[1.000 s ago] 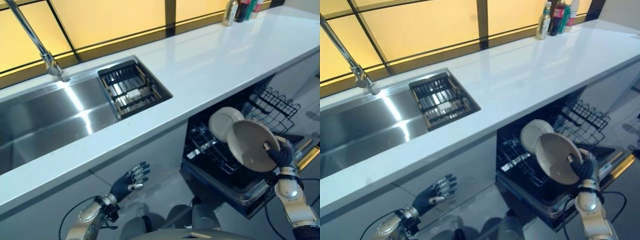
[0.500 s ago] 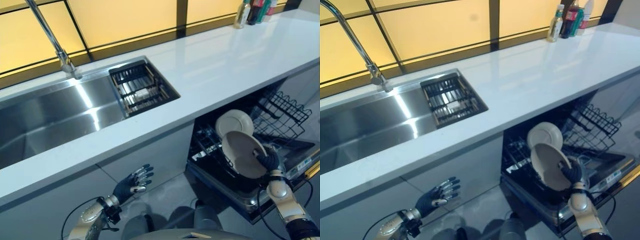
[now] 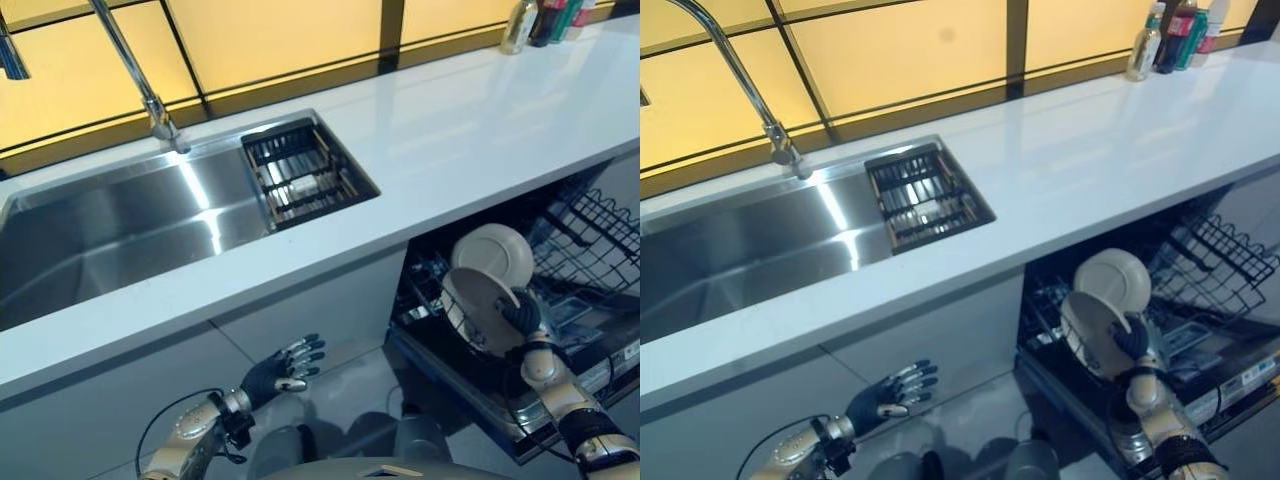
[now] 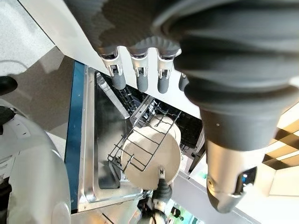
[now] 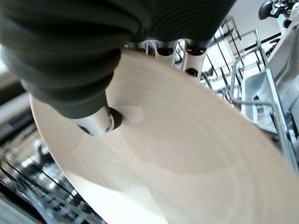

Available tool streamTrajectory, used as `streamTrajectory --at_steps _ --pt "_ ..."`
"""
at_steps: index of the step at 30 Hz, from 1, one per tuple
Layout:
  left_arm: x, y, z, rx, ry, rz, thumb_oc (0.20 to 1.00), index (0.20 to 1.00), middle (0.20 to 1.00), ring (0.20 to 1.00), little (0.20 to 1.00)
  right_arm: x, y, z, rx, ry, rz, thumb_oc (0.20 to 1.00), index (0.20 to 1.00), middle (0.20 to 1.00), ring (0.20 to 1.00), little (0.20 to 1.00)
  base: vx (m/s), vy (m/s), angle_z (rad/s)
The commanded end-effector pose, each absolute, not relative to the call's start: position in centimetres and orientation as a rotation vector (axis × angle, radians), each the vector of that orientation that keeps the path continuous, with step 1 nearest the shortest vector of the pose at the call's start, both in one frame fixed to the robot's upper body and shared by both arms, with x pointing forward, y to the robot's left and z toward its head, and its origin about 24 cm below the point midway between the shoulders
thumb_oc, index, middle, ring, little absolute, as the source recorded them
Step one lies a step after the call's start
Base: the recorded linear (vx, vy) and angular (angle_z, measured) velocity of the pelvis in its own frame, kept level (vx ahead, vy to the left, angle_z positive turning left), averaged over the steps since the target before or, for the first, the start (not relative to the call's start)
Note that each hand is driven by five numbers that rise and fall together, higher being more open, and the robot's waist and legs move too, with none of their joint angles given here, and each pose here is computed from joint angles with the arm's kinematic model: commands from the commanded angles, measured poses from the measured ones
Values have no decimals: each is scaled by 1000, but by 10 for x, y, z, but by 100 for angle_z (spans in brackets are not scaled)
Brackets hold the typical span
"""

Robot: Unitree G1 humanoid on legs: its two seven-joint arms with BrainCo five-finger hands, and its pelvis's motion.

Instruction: Pick up plates and place into dishwasher.

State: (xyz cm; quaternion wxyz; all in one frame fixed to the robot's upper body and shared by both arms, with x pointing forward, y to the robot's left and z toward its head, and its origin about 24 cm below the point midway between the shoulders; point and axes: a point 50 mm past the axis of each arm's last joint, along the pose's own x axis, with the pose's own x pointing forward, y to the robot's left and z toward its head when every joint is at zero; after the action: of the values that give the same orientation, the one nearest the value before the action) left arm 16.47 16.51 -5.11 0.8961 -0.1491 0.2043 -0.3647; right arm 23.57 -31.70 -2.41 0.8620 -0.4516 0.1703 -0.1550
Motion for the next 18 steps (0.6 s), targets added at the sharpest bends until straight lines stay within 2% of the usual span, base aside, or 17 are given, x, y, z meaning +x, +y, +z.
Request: streamTrajectory --at_steps 1,7,8,9,10,18 --pt "180 157 -27 -317 299 -827 1000 1000 1000 1000 1000 255 -322 -8 -1006 312 -319 200 200 200 200 200 18 3 9" --pt "181 155 -24 -317 298 -840 1000 1000 1000 1000 1000 255 -332 -13 -1012 405 -332 200 200 200 200 200 14 6 7" --pt "181 155 -24 -319 299 -839 1000 1000 1000 1000 1000 254 -334 -12 -1010 408 -334 539 539 539 539 539 14 9 4" --pt "181 156 -24 -319 299 -837 1000 1000 1000 1000 1000 255 -334 -12 -1008 405 -337 809 809 809 809 809 0 0 0" --pt "181 156 -24 -319 298 -835 1000 1000 1000 1000 1000 255 -334 -11 -1002 402 -341 1000 1000 1000 1000 1000 0 0 0" --pt "181 159 -22 -319 288 -810 1000 1000 1000 1000 1000 254 -335 -1 -953 314 -405 1000 1000 1000 1000 1000 0 0 0"
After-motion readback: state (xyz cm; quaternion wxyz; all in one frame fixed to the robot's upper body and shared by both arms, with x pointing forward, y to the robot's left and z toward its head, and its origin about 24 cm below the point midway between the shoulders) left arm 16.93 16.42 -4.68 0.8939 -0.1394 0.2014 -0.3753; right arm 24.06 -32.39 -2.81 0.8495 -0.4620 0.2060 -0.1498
